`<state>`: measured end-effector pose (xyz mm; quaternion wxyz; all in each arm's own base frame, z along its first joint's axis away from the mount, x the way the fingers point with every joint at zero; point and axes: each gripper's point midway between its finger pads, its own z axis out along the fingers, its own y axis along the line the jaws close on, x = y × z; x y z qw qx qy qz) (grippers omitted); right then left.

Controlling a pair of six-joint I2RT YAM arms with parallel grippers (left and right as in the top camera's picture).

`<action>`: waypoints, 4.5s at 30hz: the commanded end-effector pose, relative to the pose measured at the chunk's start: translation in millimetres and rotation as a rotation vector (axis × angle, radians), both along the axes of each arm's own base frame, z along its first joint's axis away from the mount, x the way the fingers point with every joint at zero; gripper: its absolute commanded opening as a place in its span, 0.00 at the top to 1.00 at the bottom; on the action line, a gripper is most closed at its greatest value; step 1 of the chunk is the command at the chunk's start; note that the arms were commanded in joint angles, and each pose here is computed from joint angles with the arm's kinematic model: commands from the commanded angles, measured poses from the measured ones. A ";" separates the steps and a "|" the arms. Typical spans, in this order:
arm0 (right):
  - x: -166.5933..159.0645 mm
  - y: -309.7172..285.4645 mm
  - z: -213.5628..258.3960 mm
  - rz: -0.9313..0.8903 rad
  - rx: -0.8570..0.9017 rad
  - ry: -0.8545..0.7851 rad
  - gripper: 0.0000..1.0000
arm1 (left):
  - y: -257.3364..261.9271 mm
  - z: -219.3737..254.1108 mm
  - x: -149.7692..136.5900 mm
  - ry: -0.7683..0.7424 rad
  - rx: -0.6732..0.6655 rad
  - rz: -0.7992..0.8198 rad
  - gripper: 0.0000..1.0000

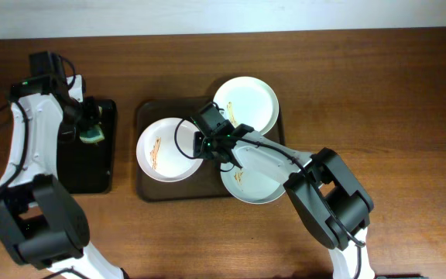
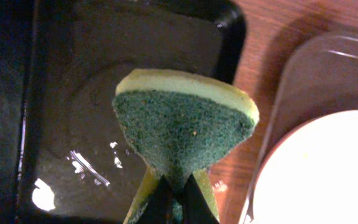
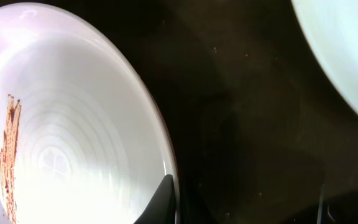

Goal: Clean dirty plates on tray and stack at the side

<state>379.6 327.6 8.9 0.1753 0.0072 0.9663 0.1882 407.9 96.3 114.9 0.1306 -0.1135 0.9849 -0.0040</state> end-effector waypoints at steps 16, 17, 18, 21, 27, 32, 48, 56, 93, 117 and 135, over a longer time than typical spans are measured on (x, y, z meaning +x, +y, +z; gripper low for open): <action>-1.0 7.2 -3.9 0.014 0.010 0.008 0.95 | -138.3 -92.5 -32.1 0.039 -0.181 -0.233 0.99; -1.0 7.2 -3.9 0.013 0.011 0.008 0.95 | -134.1 -97.5 -35.1 0.047 -0.157 -0.227 0.99; -0.9 7.2 -3.9 0.014 0.010 0.007 0.95 | -133.8 -101.5 -41.4 0.068 -0.158 -0.225 0.99; -0.8 7.2 -3.8 0.013 0.011 0.007 0.95 | -145.3 -101.4 -59.5 0.134 -0.233 -0.232 0.99; -1.0 7.1 -4.0 0.014 0.010 0.008 0.95 | -144.2 -90.8 -8.4 -0.080 -0.198 -0.253 0.99; -0.5 7.3 -3.7 0.013 0.011 0.005 0.95 | -138.4 -79.6 22.6 -0.213 -0.146 -0.253 0.99; -0.2 7.6 -3.4 0.013 0.013 0.004 0.95 | -131.2 -93.0 1.2 -0.111 -0.080 -0.313 0.99; -0.4 7.6 -3.5 0.014 0.012 0.005 0.95 | -181.0 -92.1 -68.7 0.130 -0.426 -0.355 0.99; -14.9 11.4 14.4 0.113 0.115 0.095 0.96 | -163.2 31.2 11.0 -0.068 -0.320 -0.347 0.99; -38.6 -100.4 242.0 -0.144 -0.967 -0.825 0.96 | -128.7 24.6 19.5 -0.066 -0.138 -0.291 0.99; -65.4 -65.4 283.4 -0.186 -1.010 -1.018 0.96 | -128.9 24.6 19.4 -0.066 -0.138 -0.291 0.99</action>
